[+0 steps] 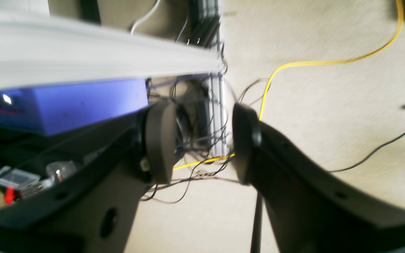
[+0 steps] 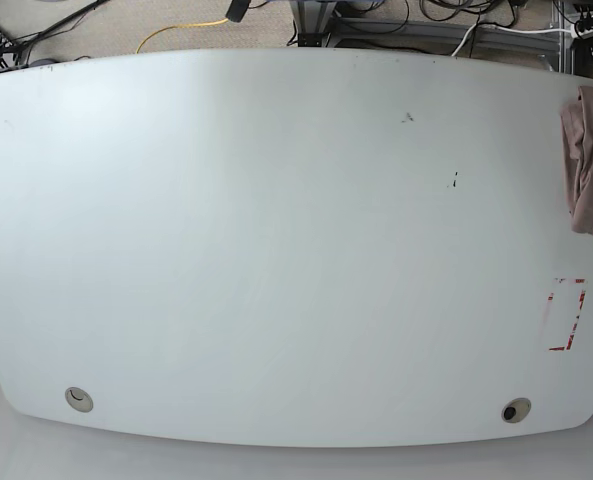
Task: Fold the T-shirt properly
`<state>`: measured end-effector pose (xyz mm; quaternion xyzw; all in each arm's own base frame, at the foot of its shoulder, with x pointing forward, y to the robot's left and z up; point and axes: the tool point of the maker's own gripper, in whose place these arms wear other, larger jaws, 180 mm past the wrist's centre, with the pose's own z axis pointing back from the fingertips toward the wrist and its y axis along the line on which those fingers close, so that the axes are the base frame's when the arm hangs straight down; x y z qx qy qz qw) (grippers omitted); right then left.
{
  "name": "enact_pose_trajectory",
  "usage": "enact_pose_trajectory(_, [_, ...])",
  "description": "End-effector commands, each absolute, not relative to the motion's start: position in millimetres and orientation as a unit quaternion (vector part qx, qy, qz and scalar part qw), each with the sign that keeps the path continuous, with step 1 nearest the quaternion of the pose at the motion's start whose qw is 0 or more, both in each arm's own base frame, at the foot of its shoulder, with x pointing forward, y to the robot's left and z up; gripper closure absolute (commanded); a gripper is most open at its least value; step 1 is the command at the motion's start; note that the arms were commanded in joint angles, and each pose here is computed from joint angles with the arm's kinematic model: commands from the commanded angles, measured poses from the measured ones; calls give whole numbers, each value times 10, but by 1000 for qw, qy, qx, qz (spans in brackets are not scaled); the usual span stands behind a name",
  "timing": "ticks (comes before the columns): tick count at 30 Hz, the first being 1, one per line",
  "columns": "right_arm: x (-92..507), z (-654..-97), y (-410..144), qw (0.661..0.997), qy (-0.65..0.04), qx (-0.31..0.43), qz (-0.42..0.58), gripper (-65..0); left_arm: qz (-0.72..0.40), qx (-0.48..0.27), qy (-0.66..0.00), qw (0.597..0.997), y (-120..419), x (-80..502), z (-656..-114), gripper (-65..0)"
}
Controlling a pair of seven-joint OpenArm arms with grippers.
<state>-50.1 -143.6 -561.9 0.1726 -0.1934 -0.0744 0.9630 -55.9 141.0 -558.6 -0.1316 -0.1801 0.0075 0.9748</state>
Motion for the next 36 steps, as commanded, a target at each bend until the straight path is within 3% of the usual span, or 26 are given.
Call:
enact_pose_trajectory(1, [-604,-5766,-1438,967,-170,168,-83,-254,23,-139,-154,978,1389,-658,-5750,-407])
enact_pose_trajectory(11, [-348,-6205,-1502,977,-127,147,-88,-254,73,-60,-60,994,1849,-579,-6428,-413])
enact_pose_trajectory(18, [-197,-6343,-1637,982,-113,119,-98,-258,66,-25,-46,996,1935,-338,-6537,-414])
enact_pose_trajectory(28, [-96,-6493,-1695,994,-84,59,-26,-260,26,-41,-21,999,1803,-113,-6575,-411])
enact_pose_trajectory(36, [-111,-6532,-1662,996,-71,47,-3,-262,34,-4,-22,999,1942,-51,-6582,-410])
